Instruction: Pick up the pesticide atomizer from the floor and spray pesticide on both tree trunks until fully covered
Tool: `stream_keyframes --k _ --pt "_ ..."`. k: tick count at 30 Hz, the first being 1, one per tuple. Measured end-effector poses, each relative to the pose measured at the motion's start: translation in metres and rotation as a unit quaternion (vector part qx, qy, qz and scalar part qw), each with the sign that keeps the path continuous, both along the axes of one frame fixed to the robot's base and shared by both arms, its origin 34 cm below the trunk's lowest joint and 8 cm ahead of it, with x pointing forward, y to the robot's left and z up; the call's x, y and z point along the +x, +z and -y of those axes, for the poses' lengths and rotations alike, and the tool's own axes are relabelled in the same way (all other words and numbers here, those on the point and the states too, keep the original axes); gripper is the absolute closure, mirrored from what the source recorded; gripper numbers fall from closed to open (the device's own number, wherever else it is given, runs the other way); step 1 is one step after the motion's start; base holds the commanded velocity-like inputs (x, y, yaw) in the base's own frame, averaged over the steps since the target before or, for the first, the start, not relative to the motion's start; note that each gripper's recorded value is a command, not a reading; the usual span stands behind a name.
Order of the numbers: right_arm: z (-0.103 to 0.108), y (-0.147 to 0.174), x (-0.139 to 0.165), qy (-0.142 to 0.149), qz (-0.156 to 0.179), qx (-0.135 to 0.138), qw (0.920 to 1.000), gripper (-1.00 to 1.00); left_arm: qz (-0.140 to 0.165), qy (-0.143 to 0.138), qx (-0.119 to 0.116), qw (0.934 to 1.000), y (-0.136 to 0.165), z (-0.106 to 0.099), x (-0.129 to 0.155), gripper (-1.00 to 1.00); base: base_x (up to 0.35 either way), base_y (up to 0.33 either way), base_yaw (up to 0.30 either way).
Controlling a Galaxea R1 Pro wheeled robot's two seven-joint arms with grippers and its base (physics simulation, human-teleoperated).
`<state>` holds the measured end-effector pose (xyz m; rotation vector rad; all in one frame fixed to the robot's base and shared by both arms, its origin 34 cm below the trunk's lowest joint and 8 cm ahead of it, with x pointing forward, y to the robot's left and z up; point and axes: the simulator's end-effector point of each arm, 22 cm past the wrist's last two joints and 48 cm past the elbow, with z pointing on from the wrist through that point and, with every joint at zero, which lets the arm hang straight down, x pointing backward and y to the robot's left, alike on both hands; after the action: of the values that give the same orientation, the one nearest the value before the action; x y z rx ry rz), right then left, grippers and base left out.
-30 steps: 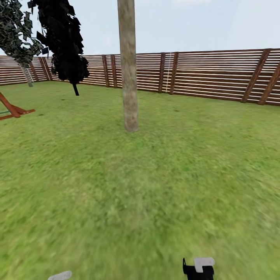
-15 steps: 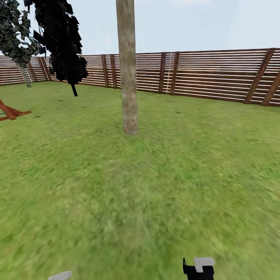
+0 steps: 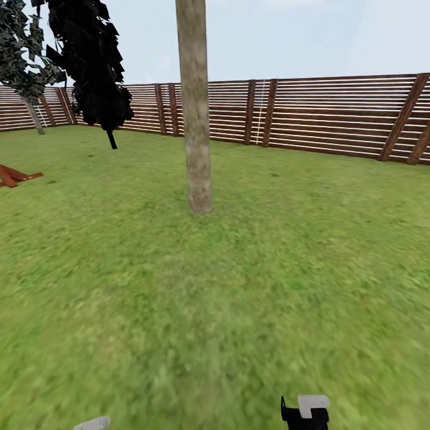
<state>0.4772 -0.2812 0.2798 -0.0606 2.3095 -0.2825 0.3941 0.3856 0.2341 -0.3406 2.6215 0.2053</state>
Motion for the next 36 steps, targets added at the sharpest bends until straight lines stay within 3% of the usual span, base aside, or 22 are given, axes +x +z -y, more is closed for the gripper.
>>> stream_keyframes --k 36 --pt "-0.0005 0.0 0.0 0.0 0.0 0.0 1.0 -1.0 0.0 0.0 0.0 1.0 0.0 -0.0001 0.0 1.0 0.34 0.0 0.024"
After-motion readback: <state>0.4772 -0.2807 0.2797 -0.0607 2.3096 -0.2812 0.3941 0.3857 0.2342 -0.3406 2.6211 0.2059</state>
